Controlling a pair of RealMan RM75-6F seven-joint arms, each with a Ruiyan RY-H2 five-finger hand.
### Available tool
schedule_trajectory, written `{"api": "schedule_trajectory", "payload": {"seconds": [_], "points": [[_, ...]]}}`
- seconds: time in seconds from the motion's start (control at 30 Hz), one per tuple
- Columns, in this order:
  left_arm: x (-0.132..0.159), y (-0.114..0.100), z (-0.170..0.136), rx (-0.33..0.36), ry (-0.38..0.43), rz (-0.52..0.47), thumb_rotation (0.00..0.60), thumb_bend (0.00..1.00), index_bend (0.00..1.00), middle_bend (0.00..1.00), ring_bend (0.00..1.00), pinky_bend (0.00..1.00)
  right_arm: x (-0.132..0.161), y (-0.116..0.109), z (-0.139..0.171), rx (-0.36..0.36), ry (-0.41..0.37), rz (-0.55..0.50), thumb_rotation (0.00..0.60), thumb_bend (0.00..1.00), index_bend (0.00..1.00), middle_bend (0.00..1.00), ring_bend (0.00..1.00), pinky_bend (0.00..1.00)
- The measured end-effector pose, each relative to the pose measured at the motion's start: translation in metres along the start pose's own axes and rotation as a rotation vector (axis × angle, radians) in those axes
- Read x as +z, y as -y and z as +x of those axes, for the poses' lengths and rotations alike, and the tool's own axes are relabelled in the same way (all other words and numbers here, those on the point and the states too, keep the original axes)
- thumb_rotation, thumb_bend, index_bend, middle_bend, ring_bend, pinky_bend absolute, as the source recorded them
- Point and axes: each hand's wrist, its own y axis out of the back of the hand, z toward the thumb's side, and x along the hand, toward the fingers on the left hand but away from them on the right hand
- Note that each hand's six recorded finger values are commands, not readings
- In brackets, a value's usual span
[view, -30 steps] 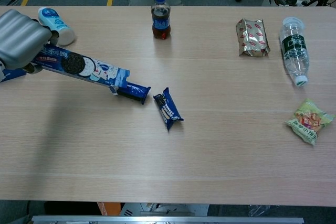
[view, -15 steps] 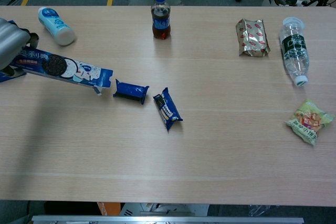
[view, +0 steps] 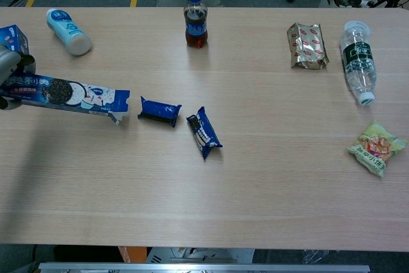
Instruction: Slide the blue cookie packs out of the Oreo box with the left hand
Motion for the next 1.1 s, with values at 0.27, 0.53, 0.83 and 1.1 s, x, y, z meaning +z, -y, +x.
{"api": "schedule_trajectory", "payload": {"seconds": [0.27, 0.53, 0.83, 1.1], "points": [[0.009, 0.017, -0.013, -0.053, 0.029, -0.088, 0.6, 0.17, 0.47, 0.47, 0.44, 0.58, 0.0, 0.0, -0.001, 0.003, 0.001, 0.003, 0.6, 0.08, 0.42, 0.44, 0.48, 0.44], [0.032, 0.026, -0.016, -0.104, 0.084, -0.227, 0.6, 0.17, 0.47, 0.47, 0.44, 0.58, -0.002, 0.001, 0.0, 0.005, 0.011, 0.006, 0.6, 0.08, 0.42, 0.44, 0.48, 0.44], [0.05, 0.031, -0.011, -0.125, 0.12, -0.289, 0.6, 0.17, 0.37, 0.4, 0.39, 0.56, -0.003, -0.001, 0.002, 0.003, 0.018, 0.008, 0.6, 0.08, 0.42, 0.44, 0.48, 0.44], [0.047, 0.037, -0.011, -0.172, 0.105, -0.302, 0.6, 0.17, 0.1, 0.16, 0.16, 0.38, -0.005, -0.001, 0.003, 0.001, 0.023, 0.006, 0.6, 0.08, 0.42, 0.44, 0.48, 0.44]]}}
